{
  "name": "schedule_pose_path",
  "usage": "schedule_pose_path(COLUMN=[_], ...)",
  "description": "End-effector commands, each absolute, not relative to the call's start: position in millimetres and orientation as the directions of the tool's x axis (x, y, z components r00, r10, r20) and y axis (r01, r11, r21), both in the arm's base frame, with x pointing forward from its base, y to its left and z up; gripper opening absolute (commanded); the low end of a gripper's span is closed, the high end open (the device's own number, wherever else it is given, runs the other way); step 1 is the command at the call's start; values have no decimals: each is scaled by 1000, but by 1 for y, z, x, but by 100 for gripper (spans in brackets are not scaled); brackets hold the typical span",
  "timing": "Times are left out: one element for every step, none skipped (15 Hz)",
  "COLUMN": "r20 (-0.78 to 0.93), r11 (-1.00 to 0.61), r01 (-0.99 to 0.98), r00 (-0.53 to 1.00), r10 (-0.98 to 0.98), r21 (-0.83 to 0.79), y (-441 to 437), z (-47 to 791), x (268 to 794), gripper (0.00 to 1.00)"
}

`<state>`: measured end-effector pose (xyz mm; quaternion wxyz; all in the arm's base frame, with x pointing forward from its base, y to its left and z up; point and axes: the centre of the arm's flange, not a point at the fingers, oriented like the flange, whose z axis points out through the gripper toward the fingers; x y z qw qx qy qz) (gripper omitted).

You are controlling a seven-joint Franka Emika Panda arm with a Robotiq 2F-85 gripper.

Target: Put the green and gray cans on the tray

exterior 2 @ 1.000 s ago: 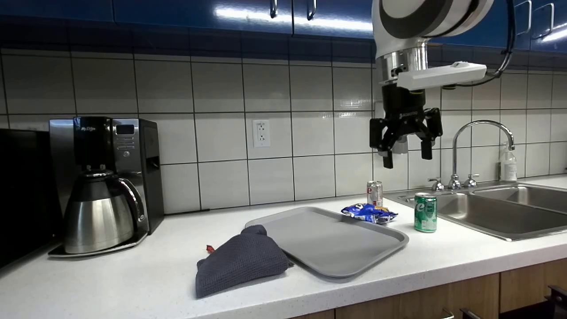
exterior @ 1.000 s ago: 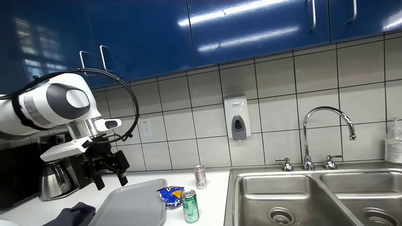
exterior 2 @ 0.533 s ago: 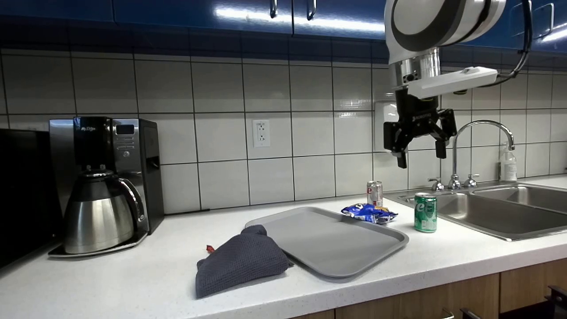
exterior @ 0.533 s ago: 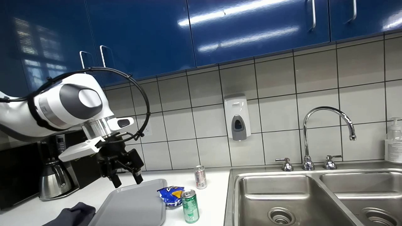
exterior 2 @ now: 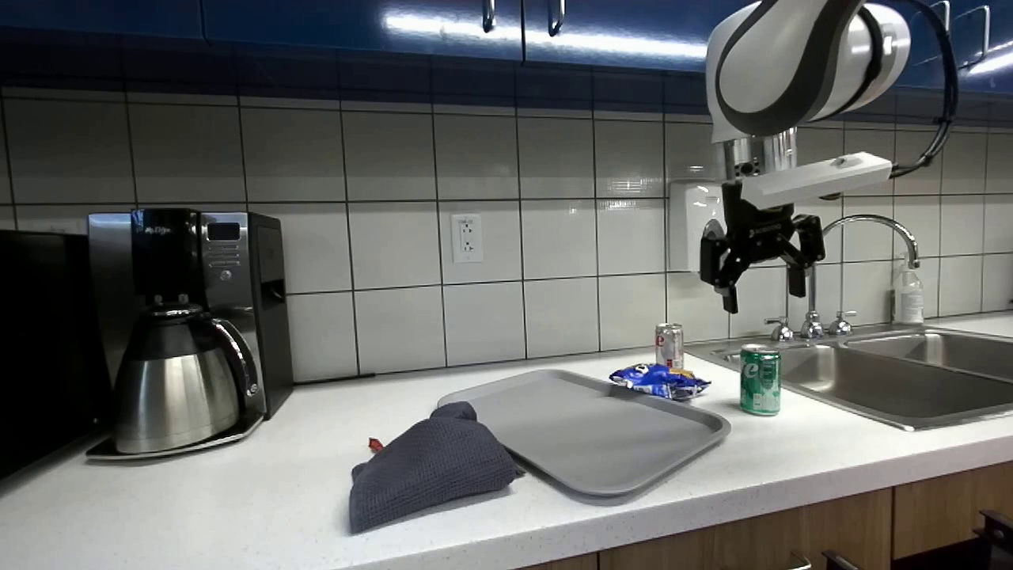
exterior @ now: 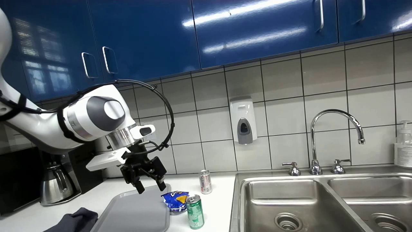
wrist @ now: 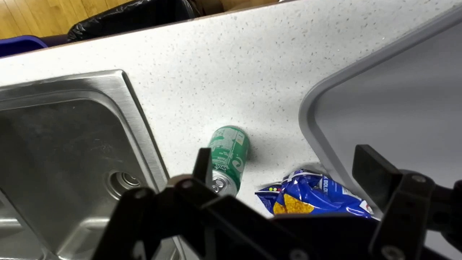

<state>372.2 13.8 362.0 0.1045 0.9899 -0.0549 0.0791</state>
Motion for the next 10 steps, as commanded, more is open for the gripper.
schedule_pose_path(r20=[189,190,192,193,196,198,201,201,198,195], r11=[-966,-966,-966,-965,-965,-964,-963,-962,-961,-961], r01=[-158,-161,-166,-170,-175,-180,-185,-188,-194,-197], r00=[975,974,973,972,971,970,969,968,968,968], r10=[-120,-123,-127,-131,-136,-140,-145,-149,-155,-159], r21=[204,201,201,198,197,197,197,195,195,193], y=[-7,-12,-18,-23,-29,-34,-40,-45,-50,-54], z=[340,335,331,328,326,324,322,321,319,318], x=[398,402,405,408,410,412,415,417,420,423], gripper=[100,100,100,100,100,100,100,100,100,100])
